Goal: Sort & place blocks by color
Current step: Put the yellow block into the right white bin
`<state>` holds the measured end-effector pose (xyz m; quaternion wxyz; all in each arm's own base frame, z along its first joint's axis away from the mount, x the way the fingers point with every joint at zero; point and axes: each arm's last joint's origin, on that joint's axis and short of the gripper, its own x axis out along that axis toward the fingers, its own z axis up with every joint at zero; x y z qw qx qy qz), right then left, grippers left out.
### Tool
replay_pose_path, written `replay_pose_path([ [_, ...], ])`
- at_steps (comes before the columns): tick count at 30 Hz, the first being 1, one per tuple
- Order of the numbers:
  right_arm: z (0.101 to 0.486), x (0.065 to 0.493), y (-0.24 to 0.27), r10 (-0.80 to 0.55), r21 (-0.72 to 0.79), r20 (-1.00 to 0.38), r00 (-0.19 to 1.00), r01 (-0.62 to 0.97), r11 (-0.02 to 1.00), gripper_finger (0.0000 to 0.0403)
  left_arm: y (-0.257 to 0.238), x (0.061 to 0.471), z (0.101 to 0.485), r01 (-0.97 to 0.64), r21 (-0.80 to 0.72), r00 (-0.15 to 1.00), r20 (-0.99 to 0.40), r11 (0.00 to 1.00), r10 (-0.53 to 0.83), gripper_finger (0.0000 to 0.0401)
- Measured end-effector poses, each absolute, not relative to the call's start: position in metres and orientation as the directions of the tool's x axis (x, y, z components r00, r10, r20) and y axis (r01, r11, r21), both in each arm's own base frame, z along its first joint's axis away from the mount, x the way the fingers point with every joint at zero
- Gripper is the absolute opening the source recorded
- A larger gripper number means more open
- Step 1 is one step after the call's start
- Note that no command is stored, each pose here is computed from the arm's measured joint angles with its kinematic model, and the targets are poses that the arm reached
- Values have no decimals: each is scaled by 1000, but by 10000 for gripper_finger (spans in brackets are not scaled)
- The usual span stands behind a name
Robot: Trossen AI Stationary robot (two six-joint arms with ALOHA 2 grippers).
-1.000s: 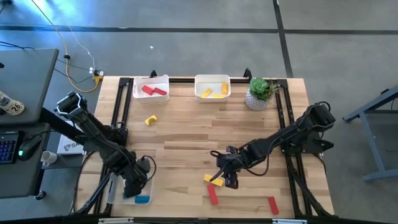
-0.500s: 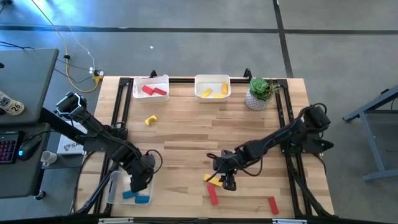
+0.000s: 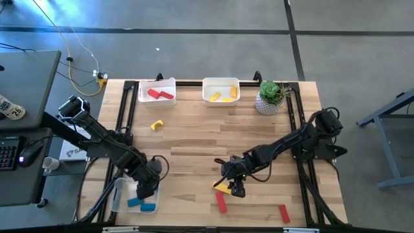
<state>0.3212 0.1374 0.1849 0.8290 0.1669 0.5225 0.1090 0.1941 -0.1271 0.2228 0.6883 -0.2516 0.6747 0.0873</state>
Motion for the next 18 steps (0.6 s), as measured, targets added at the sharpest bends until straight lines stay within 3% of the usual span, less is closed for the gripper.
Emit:
replay_pose_path([
  [18,184,316,147,310,381,-840,445,76,922,186,-124,196,223,-483,-227,86,-973,846,-212,197],
])
